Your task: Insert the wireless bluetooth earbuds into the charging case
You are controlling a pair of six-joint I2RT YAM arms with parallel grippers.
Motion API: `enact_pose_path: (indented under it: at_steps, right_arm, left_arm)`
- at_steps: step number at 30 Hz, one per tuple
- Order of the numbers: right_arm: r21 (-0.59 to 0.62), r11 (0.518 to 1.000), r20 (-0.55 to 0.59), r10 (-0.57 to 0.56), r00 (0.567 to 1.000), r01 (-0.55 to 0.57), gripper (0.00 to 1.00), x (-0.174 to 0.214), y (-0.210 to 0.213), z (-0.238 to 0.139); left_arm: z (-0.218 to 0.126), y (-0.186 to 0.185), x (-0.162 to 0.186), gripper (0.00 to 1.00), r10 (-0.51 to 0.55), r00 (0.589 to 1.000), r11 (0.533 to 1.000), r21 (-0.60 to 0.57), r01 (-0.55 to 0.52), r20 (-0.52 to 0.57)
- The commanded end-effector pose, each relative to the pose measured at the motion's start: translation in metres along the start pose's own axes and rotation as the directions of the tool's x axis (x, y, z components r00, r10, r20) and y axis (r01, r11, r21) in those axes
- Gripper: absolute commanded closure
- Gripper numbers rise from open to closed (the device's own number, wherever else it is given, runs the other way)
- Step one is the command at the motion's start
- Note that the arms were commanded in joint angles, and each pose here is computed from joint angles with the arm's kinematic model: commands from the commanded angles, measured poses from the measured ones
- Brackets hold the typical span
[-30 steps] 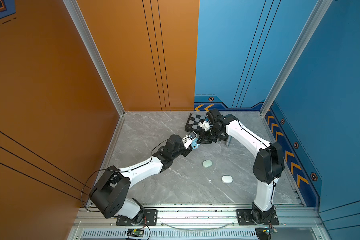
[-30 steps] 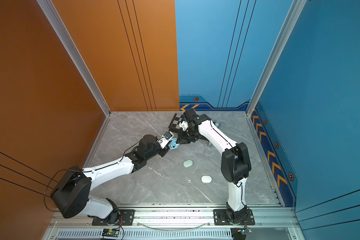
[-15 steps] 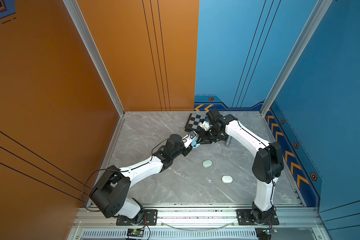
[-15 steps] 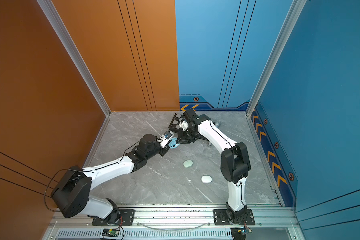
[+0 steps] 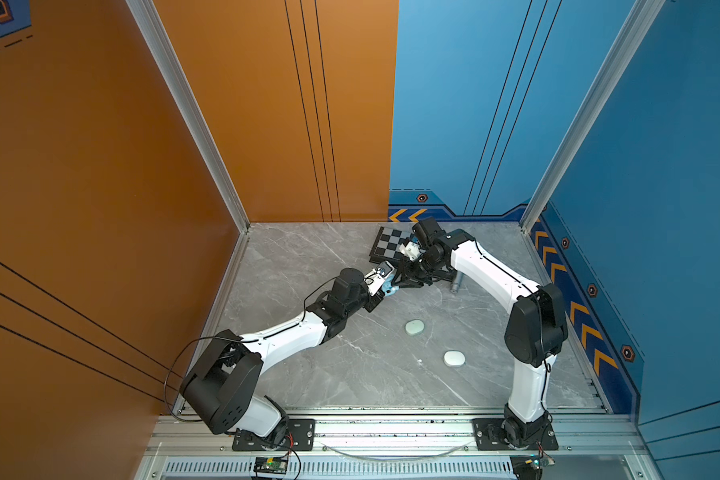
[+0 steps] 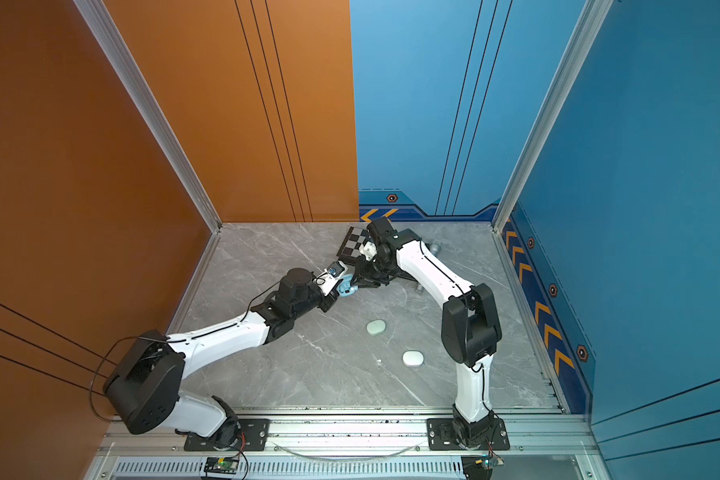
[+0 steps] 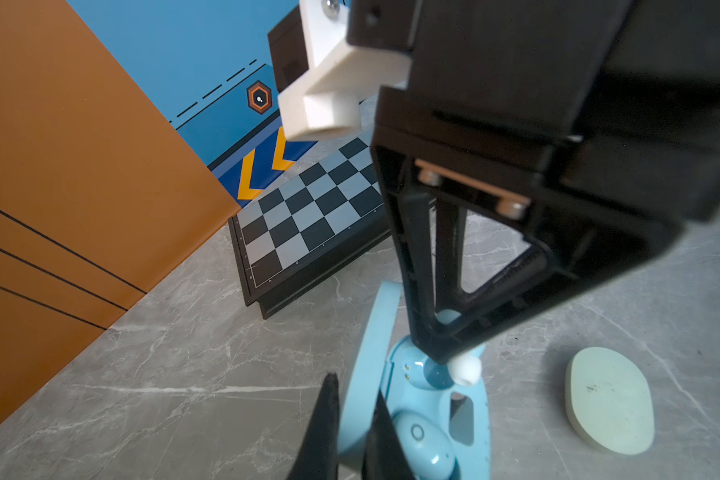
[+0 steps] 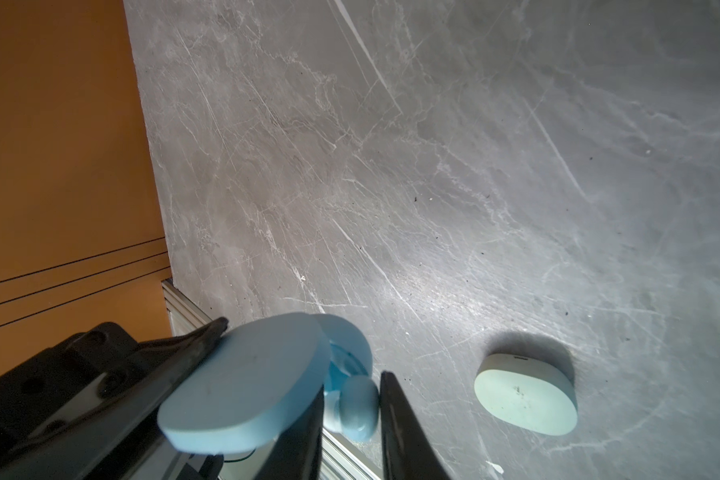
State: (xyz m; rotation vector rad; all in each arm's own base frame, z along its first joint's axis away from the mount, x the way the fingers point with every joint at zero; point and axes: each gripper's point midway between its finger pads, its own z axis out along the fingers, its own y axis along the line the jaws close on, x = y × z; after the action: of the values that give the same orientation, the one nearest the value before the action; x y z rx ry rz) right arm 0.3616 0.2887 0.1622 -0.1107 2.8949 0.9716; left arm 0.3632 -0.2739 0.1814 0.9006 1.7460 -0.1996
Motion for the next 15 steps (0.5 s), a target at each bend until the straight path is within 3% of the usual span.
enact_pose_path:
  at_steps: [1, 15]
  right_arm:
    - [-0.044, 0.999, 0.040, 0.013, 0.999, -0.012, 0.73, -0.0097, 0.0067, 0.0000]
    - [-0.050, 0.998, 0.045, 0.035, 0.998, -0.032, 0.71, -0.0106, 0.0072, 0.0003]
  left_arm:
    - [0.0033, -0.0070, -0.0173, 1.00, -0.011, 0.999, 0.999, 0.031, 0.010, 0.048]
    - [0.0028, -0.0108, -0.0149, 1.00, -0.018, 0.999, 0.999, 0.049, 0.016, 0.046]
